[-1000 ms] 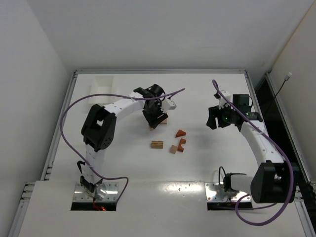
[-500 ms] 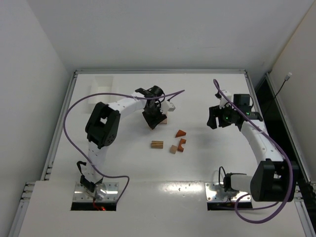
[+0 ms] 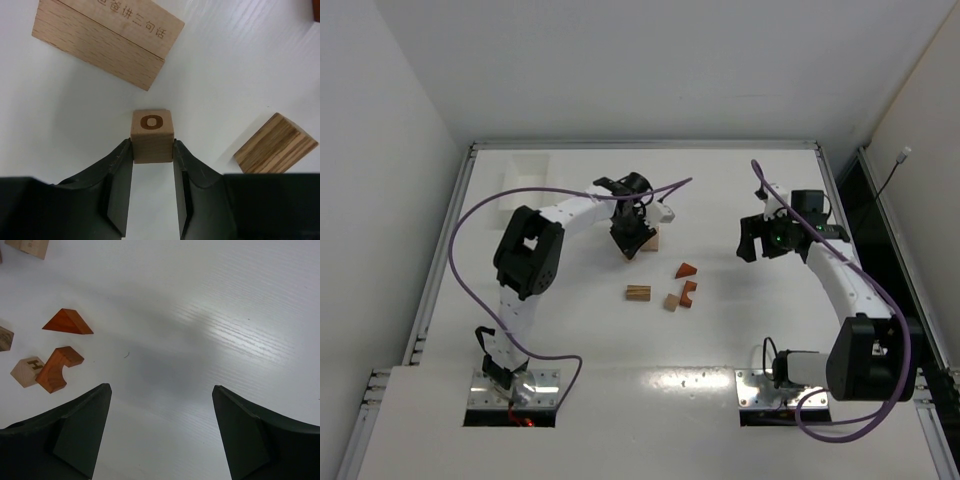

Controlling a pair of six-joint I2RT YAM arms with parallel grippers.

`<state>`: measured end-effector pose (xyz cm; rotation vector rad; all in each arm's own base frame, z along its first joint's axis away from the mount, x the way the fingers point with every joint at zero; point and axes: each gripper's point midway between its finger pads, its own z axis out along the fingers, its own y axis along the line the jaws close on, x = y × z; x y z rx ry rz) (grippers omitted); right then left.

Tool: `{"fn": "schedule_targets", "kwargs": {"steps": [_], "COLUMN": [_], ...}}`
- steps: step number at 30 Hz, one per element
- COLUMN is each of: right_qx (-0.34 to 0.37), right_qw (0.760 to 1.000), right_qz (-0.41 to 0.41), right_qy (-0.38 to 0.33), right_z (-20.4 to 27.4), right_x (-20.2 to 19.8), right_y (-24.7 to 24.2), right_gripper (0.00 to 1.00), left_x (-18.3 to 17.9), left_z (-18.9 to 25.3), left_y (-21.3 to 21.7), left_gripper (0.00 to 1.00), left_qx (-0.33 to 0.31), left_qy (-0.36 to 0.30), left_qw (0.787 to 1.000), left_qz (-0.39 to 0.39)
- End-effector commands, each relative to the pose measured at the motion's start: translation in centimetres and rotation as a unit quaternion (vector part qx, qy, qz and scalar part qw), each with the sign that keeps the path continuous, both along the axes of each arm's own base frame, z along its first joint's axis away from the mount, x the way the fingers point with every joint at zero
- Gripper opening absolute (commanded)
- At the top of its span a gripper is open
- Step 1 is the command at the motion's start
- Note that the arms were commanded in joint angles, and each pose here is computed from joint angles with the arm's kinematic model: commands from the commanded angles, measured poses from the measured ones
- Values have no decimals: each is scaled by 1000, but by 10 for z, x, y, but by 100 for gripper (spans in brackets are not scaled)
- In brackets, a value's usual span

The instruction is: Build the wood block tower

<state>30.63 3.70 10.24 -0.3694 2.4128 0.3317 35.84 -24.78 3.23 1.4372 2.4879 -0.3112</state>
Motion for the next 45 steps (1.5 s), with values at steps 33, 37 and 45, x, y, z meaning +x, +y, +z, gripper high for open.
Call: {"fn": "schedule_targets", "kwargs": {"steps": [33,37,45], "right_qx": [122,125,125], "right_qw": [989,989,989], "right_qz": [-84,-80,-80], "right_qy": [2,2,2], "right_z": [26,25,26], "right_x": [24,26,28], "right_y": [25,26,26], "right_gripper": [80,80,80], "left_x": [82,80,83], "left_z": [83,79,68], "left_y": [-44,-52,-55], "left_gripper": [0,0,0], "left_qx": [-107,-118,-114], "left_qy": [-44,-25,-20], "left_qw": [880,879,883], "left_qz": [460,460,455]}}
